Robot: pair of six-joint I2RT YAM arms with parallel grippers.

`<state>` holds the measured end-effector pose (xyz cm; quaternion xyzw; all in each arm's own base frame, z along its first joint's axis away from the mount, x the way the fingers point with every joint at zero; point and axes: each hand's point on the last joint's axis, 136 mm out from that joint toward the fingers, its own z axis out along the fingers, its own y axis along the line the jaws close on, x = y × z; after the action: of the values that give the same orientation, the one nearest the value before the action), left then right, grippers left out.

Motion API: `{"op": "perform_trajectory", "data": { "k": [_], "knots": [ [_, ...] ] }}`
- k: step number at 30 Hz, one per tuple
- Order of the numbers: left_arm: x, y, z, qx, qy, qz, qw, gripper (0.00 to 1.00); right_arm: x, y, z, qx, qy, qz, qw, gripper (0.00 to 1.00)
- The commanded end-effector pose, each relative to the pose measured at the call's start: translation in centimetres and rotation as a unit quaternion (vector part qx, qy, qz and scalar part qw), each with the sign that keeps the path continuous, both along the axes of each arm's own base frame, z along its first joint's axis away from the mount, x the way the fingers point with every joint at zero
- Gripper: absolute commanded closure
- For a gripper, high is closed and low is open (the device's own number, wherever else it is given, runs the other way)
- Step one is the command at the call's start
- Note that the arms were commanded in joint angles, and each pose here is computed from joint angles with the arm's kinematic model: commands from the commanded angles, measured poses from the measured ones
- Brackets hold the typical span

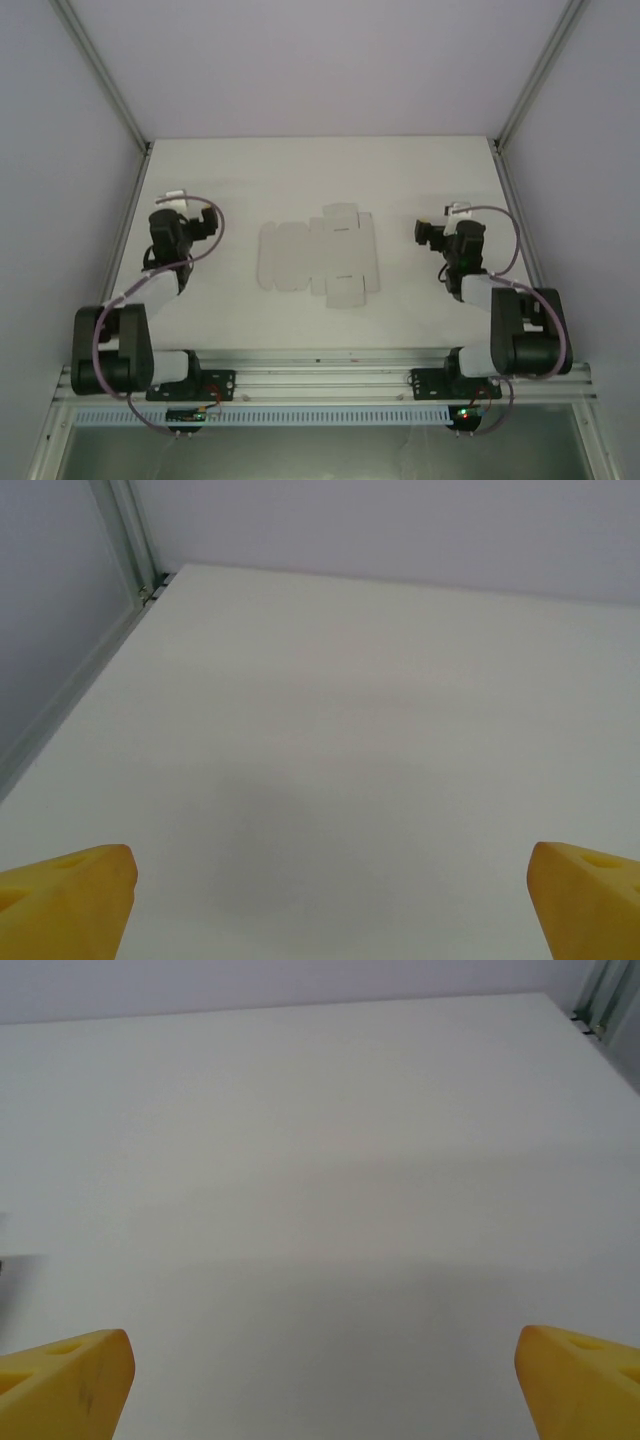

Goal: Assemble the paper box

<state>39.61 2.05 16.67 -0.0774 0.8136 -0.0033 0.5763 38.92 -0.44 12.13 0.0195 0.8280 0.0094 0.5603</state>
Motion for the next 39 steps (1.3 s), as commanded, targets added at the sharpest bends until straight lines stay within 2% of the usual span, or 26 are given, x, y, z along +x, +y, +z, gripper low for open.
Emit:
{"op": "perform_trajectory", "data": {
  "k": [1, 5, 9, 12, 13, 17, 20, 24, 27, 29, 31, 34, 39],
  "knots": [
    [-2.2, -1.5, -1.5, -0.091, 0.081, -0.005, 0.992, 0.00, -0.1, 0.0, 2.3, -0.001, 0.036, -0.020, 0.999, 0.01],
    [-3.5, -5.0, -0.3, -0.178, 0.106, -0.036, 0.978, 0.00, -1.2, 2.5, 4.0, 0.017, 0.096, -0.018, 0.995, 0.00],
    [-4.5, -9.1, -1.1, -0.226, 0.160, -0.068, 0.958, 0.00, -3.1, 6.5, 3.8, 0.032, 0.173, 0.001, 0.984, 0.02],
    [-5.3, -11.8, -3.0, -0.236, 0.221, -0.091, 0.942, 0.00, -4.4, 9.1, 2.2, 0.050, 0.235, 0.013, 0.971, 0.12],
    [-5.5, -12.9, -3.6, -0.239, 0.242, -0.111, 0.934, 0.00, -4.7, 10.1, 1.7, 0.061, 0.253, 0.020, 0.965, 0.18],
    [-6.3, -15.3, -6.0, -0.248, 0.302, -0.148, 0.908, 0.00, -5.5, 14.8, 0.2, 0.115, 0.301, 0.083, 0.943, 0.34],
    [-6.4, -16.1, -7.6, -0.257, 0.326, -0.157, 0.896, 0.00, -5.8, 18.4, -0.6, 0.148, 0.320, 0.143, 0.925, 0.42],
    [-6.5, -16.9, -8.8, -0.258, 0.345, -0.175, 0.885, 0.01, -5.5, 21.2, -1.8, 0.163, 0.337, 0.180, 0.910, 0.49],
    [-6.5, -17.2, -9.5, -0.254, 0.354, -0.184, 0.881, 0.00, -5.6, 21.6, -4.5, 0.176, 0.377, 0.171, 0.893, 0.55],
    [-6.5, -17.2, -9.9, -0.250, 0.360, -0.187, 0.879, 0.00, -5.4, 20.9, -6.3, 0.166, 0.390, 0.152, 0.893, 0.60],
    [-6.4, -17.3, -10.3, -0.247, 0.363, -0.191, 0.878, 0.01, -5.5, 19.8, -8.0, 0.155, 0.403, 0.125, 0.893, 0.60],
    [-6.5, -17.9, -10.8, -0.254, 0.371, -0.206, 0.869, 0.00, -6.0, 18.9, -10.0, 0.167, 0.417, 0.114, 0.886, 0.66],
    [-6.5, -19.8, -10.6, -0.283, 0.364, -0.255, 0.850, 0.02, -7.3, 17.9, -12.0, 0.183, 0.431, 0.099, 0.878, 0.67]
  ]
}}
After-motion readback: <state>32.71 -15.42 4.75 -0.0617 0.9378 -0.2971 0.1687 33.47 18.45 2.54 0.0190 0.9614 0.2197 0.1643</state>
